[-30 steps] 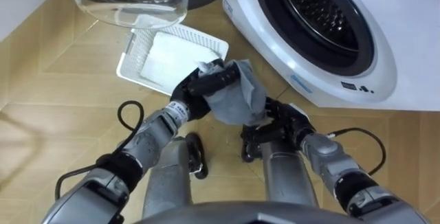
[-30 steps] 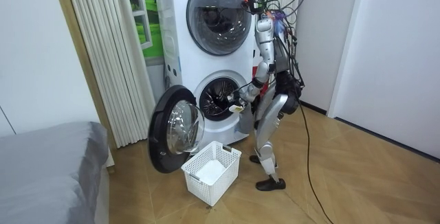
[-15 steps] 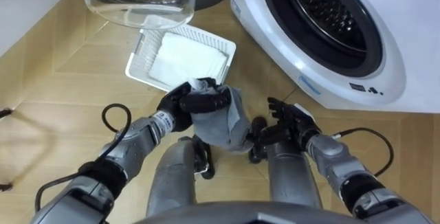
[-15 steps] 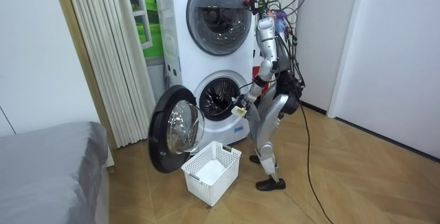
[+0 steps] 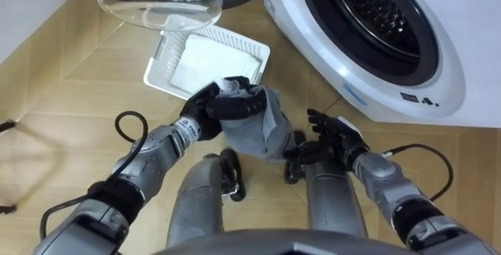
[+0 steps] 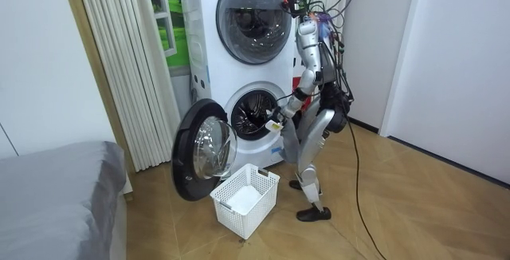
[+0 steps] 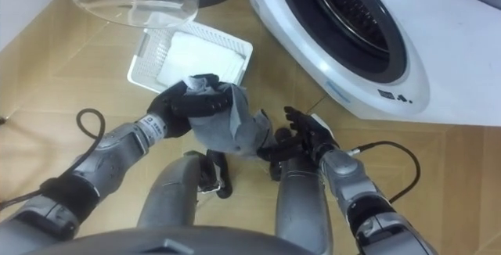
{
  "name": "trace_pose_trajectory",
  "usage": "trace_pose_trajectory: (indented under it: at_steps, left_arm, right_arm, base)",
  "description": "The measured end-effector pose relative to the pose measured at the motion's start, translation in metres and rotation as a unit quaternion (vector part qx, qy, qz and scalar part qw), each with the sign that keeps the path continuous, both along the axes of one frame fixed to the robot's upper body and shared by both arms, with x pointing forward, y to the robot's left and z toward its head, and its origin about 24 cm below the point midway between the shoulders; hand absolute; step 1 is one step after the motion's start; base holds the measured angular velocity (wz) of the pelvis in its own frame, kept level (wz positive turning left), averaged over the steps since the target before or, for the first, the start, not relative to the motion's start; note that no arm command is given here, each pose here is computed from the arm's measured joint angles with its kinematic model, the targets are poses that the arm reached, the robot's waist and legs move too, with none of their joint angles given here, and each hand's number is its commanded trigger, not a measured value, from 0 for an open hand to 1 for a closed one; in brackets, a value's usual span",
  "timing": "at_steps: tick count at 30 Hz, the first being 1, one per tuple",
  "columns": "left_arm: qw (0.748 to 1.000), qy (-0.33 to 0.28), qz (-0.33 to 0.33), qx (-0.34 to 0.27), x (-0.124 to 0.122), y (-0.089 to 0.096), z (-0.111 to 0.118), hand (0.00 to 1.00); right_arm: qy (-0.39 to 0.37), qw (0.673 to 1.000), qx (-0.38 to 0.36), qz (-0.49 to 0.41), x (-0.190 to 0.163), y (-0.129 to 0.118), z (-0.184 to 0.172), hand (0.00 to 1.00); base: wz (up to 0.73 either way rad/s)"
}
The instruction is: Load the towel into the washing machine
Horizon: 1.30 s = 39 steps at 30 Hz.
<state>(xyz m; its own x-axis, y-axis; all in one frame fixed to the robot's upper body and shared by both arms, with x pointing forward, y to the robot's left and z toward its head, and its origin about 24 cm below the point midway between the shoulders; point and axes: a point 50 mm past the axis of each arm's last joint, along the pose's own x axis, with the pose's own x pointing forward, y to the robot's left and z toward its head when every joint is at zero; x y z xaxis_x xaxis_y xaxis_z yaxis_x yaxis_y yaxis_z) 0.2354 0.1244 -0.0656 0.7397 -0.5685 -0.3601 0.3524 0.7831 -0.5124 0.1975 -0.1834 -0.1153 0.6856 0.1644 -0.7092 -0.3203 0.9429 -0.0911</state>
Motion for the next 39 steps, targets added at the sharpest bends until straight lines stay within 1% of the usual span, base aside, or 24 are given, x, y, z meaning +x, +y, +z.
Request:
trace_pose_trajectory:
  at_steps: [8,10,12,15,22,23,24,25,30,33,39]
  left_arm:
    - [1.000,-0.018,-0.008,-0.019,0.008,-0.015,0.008,1.00]
    - [0.999,-0.020,-0.006,-0.027,0.011,-0.016,0.011,1.00]
    - [0.998,-0.018,0.007,-0.052,0.015,-0.016,0.014,1.00]
    - [0.998,-0.018,0.006,-0.059,0.016,-0.018,0.015,1.00]
    - [0.996,0.024,0.010,-0.090,0.006,-0.022,0.007,1.00]
    - [0.994,0.032,0.014,-0.099,0.005,-0.023,0.006,1.00]
    - [0.993,0.042,0.017,-0.110,0.004,-0.025,0.004,1.00]
    - [0.992,0.045,0.018,-0.113,0.004,-0.026,0.004,1.00]
    - [0.986,0.082,0.023,-0.140,-0.003,-0.032,-0.003,1.00]
    - [0.985,0.093,0.023,-0.145,-0.007,-0.033,-0.005,1.00]
    - [0.981,0.100,0.026,-0.161,-0.012,-0.034,-0.008,1.00]
  right_arm:
    - [-0.002,1.000,0.003,0.013,0.002,0.005,0.001,0.00]
    - [-0.002,1.000,0.007,0.016,0.002,0.008,0.001,0.00]
    - [-0.001,1.000,0.014,0.020,0.004,0.012,0.001,0.00]
    - [-0.001,0.999,0.024,0.026,0.005,0.015,0.002,0.00]
    - [0.007,1.000,0.020,0.022,0.006,0.017,0.001,0.00]
    - [0.007,1.000,0.019,0.019,0.006,0.018,0.001,0.29]
    - [0.008,1.000,0.017,0.018,0.006,0.018,0.001,0.84]
    - [0.009,1.000,0.017,0.017,0.007,0.018,0.001,1.00]
    - [0.015,1.000,0.003,0.012,0.011,0.017,0.003,1.00]
    - [0.018,1.000,-0.016,0.020,0.014,0.016,0.003,1.00]
    - [0.016,0.999,-0.029,0.024,0.015,0.019,0.003,1.00]
  base:
    - [0.00]
    - [0.00]
    - [0.00]
    - [0.00]
    - [-0.01]
    - [-0.04]
    - [-0.04]
    - [-0.04]
    - [0.00]
    - [0.00]
    - [0.01]
